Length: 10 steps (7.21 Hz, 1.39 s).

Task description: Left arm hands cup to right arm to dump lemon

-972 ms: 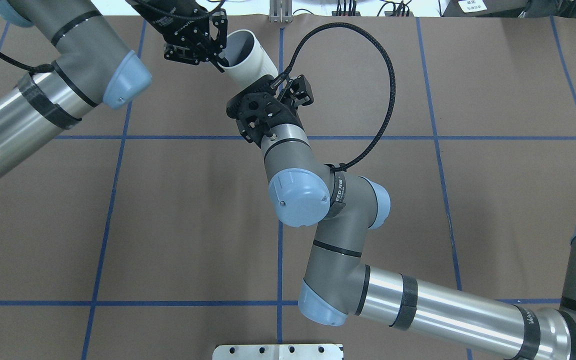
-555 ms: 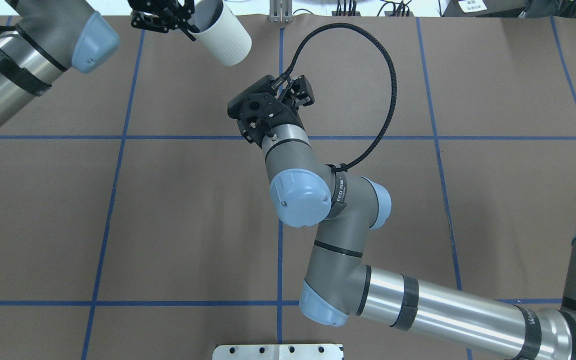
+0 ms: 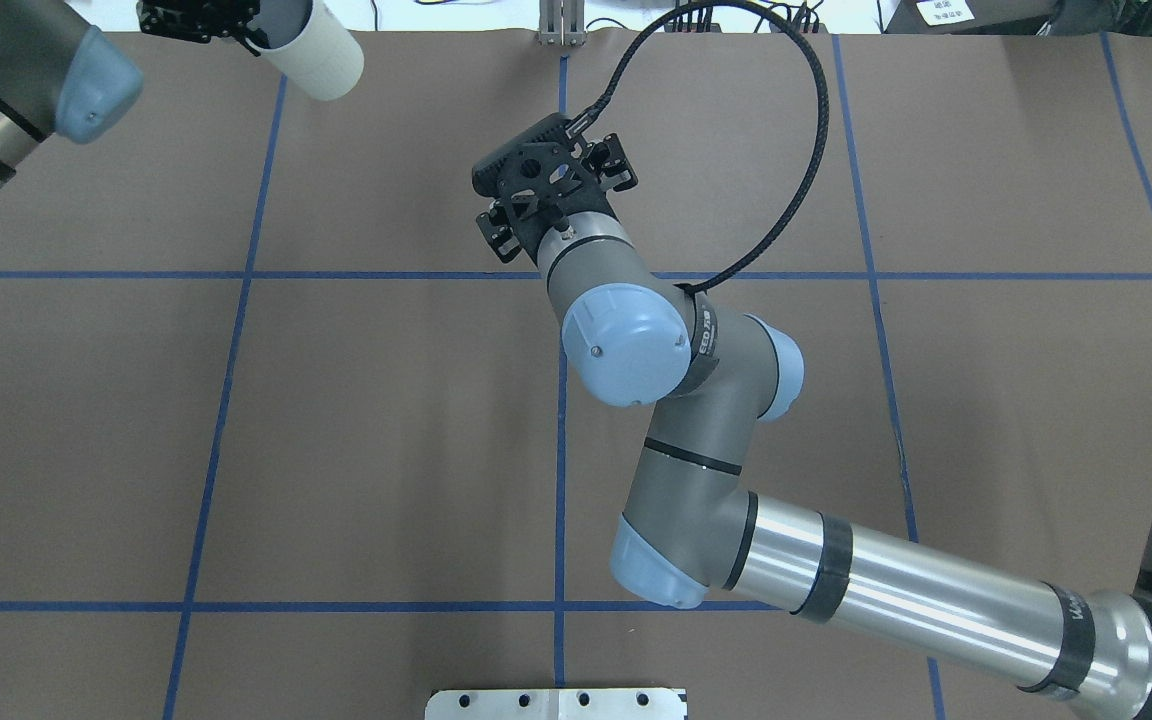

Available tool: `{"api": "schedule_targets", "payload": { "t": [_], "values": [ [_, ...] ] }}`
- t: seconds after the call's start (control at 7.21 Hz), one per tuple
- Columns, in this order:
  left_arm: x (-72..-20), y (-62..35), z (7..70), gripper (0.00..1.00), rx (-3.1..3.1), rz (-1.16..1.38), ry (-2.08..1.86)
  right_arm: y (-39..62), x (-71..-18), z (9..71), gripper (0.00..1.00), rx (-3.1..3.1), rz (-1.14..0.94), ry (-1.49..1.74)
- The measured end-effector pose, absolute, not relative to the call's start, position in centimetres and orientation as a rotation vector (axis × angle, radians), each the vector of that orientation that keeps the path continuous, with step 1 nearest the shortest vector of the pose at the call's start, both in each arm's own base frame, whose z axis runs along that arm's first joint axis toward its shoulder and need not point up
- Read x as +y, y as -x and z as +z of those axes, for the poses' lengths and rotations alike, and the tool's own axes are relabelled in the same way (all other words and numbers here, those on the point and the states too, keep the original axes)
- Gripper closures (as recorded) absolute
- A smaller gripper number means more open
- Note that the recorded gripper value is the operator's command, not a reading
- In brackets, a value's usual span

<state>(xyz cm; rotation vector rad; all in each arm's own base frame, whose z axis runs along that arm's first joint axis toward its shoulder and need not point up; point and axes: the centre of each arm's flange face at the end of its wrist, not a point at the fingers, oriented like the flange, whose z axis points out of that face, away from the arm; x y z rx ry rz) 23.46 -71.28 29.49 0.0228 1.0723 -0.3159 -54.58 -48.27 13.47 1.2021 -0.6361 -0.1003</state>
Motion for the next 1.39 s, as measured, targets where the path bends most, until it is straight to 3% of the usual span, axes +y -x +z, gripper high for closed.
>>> {"api": "schedule_targets", "payload": {
  "t": [0.56,0.97,1.39],
  "values": [
    [-67.5,-16.8,40.0,1.00,0.869,-0.124,0.024,47.0,-55.0,15.6,0.00,-0.759,-0.094,-0.942],
    [-59.8,-13.8,48.0,1.00,0.727,-0.050,0.081,34.9,-58.4,18.3,0.00,-0.786,-0.123,-0.586],
    [-51.8,-12.9,52.3,1.00,0.713,-0.074,0.079,21.8,-61.0,25.7,0.00,-0.816,-0.135,-0.378]
  ]
}}
